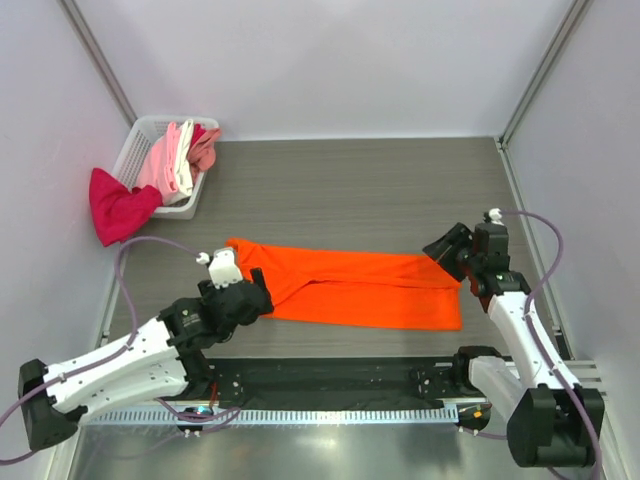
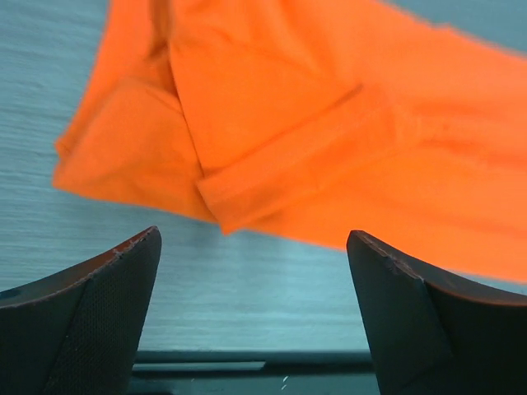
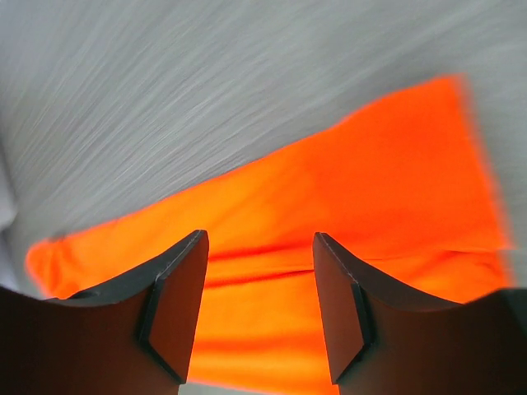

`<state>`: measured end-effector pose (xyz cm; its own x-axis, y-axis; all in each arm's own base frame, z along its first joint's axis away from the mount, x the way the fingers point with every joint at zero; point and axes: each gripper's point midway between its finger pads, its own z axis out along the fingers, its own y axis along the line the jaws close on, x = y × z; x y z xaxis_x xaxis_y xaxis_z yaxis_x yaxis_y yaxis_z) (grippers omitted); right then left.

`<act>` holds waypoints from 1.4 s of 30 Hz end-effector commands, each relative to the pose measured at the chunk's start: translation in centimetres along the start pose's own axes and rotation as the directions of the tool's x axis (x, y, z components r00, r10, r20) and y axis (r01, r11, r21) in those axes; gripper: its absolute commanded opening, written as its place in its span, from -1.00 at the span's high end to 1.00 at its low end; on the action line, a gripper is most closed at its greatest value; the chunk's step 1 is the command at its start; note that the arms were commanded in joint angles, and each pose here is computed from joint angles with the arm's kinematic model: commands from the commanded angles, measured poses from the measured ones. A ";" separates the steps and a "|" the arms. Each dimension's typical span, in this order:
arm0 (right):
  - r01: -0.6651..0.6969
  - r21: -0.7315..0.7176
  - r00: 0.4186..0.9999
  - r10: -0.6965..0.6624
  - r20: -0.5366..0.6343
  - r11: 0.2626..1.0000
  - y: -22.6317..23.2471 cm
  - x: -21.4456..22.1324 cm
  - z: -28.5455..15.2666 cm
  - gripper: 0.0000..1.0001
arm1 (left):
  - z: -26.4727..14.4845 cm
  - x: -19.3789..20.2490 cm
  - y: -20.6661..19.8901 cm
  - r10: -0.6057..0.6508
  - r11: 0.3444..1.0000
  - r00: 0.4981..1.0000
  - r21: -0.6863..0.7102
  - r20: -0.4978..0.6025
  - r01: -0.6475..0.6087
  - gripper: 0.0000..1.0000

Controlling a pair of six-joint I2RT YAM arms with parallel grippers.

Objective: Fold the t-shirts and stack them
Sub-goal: Fold the tshirt

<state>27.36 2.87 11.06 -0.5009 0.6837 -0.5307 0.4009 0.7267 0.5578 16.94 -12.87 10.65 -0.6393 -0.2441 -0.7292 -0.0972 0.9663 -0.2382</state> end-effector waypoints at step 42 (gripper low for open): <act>0.016 -0.714 0.683 -0.529 -0.503 0.700 26.6 25.8 5.8 0.00 | 16.8 -9.2 8.3 -0.352 0.903 0.935 -0.279 -0.047 0.326 1.00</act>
<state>30.83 38.07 6.65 -0.9330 0.1122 -0.3420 -0.2177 0.5808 0.7844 33.45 -4.58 3.99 -0.6230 -0.5709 -0.5347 -0.5076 0.8152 -0.2790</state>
